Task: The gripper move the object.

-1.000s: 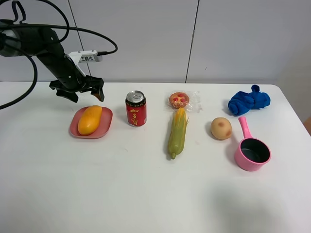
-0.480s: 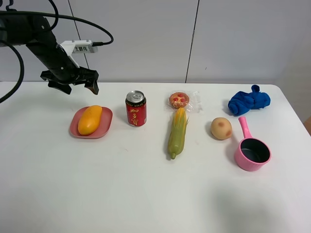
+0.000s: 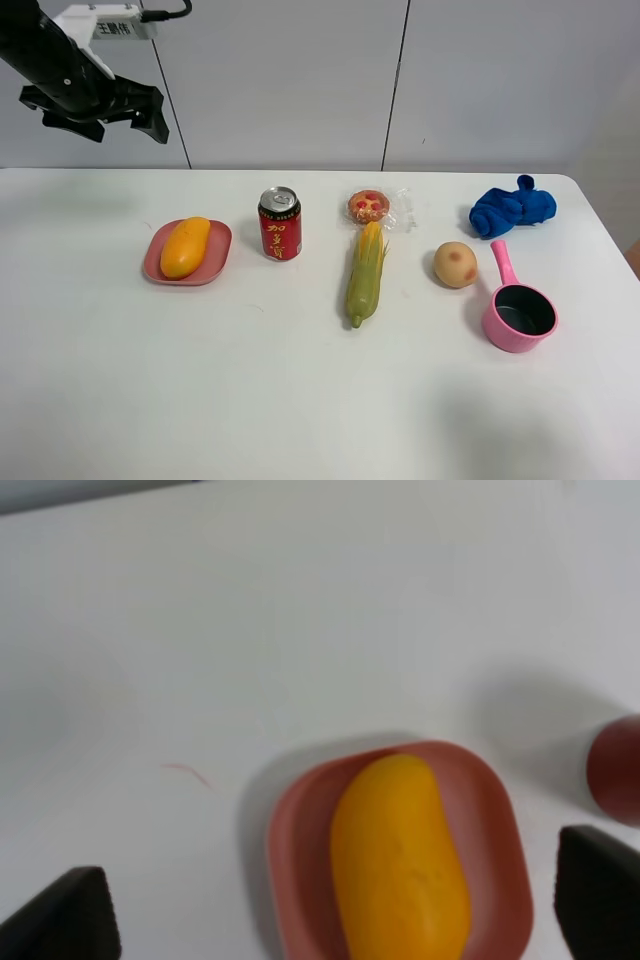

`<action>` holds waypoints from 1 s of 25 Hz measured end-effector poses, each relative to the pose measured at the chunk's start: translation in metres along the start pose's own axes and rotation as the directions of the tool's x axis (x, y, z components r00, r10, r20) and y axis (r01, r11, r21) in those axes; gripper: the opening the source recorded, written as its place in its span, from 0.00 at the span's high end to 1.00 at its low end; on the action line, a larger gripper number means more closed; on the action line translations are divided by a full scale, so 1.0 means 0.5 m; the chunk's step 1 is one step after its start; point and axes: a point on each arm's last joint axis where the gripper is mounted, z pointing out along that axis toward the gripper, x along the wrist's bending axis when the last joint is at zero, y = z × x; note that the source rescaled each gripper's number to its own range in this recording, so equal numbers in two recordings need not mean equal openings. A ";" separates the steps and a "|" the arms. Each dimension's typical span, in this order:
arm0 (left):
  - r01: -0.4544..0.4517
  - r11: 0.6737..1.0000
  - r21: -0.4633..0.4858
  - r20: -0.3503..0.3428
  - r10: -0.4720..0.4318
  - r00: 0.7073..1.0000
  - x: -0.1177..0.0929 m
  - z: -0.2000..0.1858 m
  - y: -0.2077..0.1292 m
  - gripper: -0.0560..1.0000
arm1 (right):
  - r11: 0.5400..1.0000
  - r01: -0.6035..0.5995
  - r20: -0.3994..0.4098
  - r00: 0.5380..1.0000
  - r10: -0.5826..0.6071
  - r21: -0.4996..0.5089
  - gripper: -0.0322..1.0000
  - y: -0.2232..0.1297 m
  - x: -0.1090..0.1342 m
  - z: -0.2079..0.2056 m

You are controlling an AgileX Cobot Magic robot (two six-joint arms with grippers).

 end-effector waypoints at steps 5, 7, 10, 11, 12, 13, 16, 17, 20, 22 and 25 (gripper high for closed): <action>0.016 0.999 -0.047 -0.021 -0.017 1.000 0.015 -0.085 -0.003 0.35 | 1.000 0.000 0.000 1.000 0.000 0.000 0.00 0.000 0.000 0.000; 0.032 0.998 -0.053 -0.025 -0.033 0.999 0.019 -0.116 -0.008 0.35 | 1.000 0.000 0.000 1.000 0.000 0.000 0.00 0.000 0.000 0.000; 0.036 0.997 -0.064 -0.044 -0.039 0.998 0.025 -0.167 -0.019 0.35 | 1.000 0.000 0.000 1.000 0.000 0.000 0.00 0.000 0.000 0.000; 0.028 0.998 -0.057 -0.057 -0.032 0.998 0.026 -0.180 -0.024 0.35 | 1.000 0.000 0.000 1.000 0.000 0.000 0.00 0.000 0.000 0.000; 0.019 0.998 -0.057 -0.070 -0.023 0.997 0.026 -0.194 -0.028 0.35 | 1.000 0.000 0.000 1.000 0.000 0.000 0.00 0.000 0.000 0.000; 0.012 0.998 -0.056 -0.082 -0.017 0.996 0.027 -0.206 -0.034 0.35 | 1.000 0.000 0.000 1.000 0.000 0.000 0.00 0.000 0.000 0.000; 0.005 0.998 -0.070 -0.090 -0.011 0.996 0.024 -0.232 -0.057 0.35 | 1.000 0.000 0.000 1.000 0.000 0.000 0.00 0.000 0.000 0.000; 0.004 0.996 -0.085 -0.091 -0.011 0.996 0.023 -0.240 -0.066 0.35 | 1.000 0.000 0.000 1.000 0.000 0.000 0.00 0.000 0.000 0.000; -0.001 0.991 -0.134 -0.094 -0.012 0.996 0.019 -0.265 -0.093 0.35 | 1.000 0.000 0.000 1.000 0.000 0.000 0.00 0.000 0.000 0.000; -0.003 0.988 -0.152 -0.094 -0.012 0.995 0.016 -0.281 -0.117 0.35 | 1.000 0.000 0.000 1.000 0.000 0.000 0.00 0.000 0.000 0.000; -0.005 0.986 -0.168 -0.095 -0.012 0.995 0.011 -0.305 -0.162 0.35 | 1.000 0.000 0.000 1.000 0.000 0.000 0.00 0.000 0.000 0.000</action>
